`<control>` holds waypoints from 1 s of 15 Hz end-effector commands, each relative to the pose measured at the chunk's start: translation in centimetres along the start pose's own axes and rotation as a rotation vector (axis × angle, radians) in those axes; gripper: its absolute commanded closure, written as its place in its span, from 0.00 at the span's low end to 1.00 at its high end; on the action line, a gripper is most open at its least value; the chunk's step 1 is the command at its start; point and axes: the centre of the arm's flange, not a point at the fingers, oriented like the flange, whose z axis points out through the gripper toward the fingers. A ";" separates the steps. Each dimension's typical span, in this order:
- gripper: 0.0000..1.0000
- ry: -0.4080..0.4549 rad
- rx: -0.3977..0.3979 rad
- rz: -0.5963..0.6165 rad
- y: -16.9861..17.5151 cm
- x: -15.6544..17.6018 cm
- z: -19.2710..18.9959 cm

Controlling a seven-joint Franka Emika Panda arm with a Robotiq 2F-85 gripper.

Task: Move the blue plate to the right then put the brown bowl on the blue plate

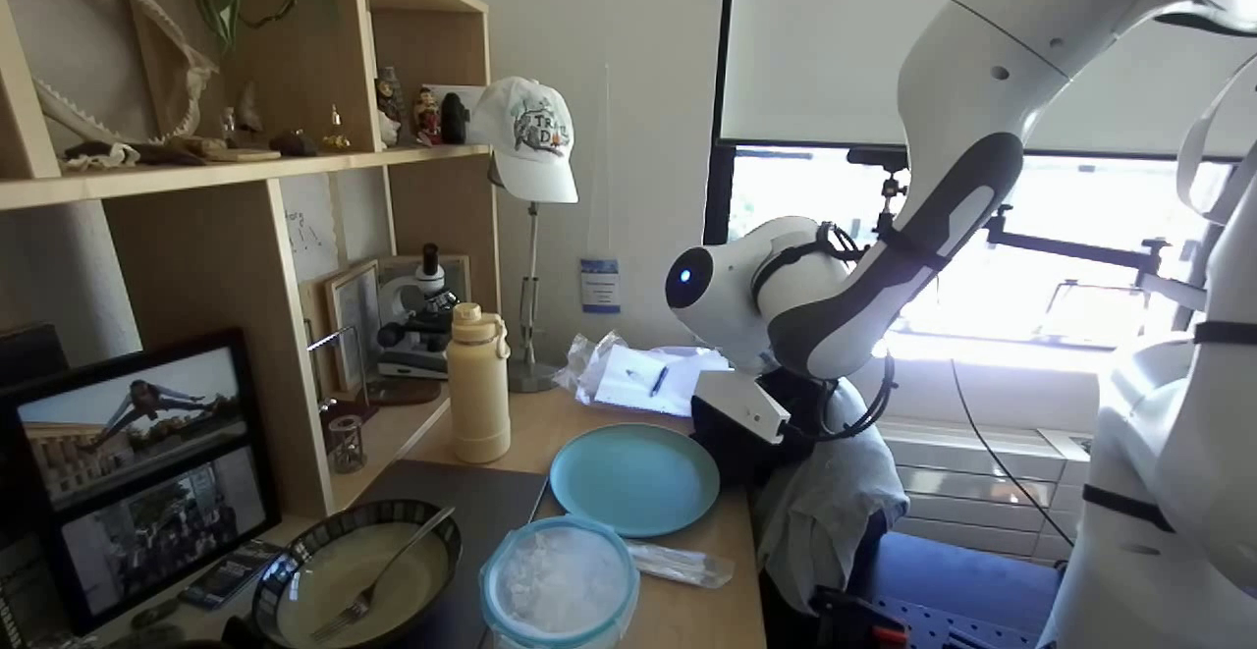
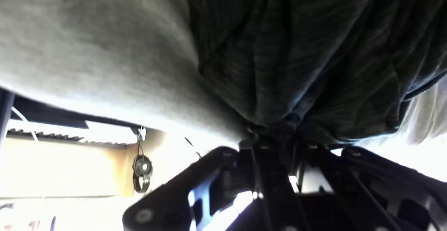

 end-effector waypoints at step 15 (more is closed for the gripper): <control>0.32 0.178 -0.187 0.500 10.2 18.9 8.6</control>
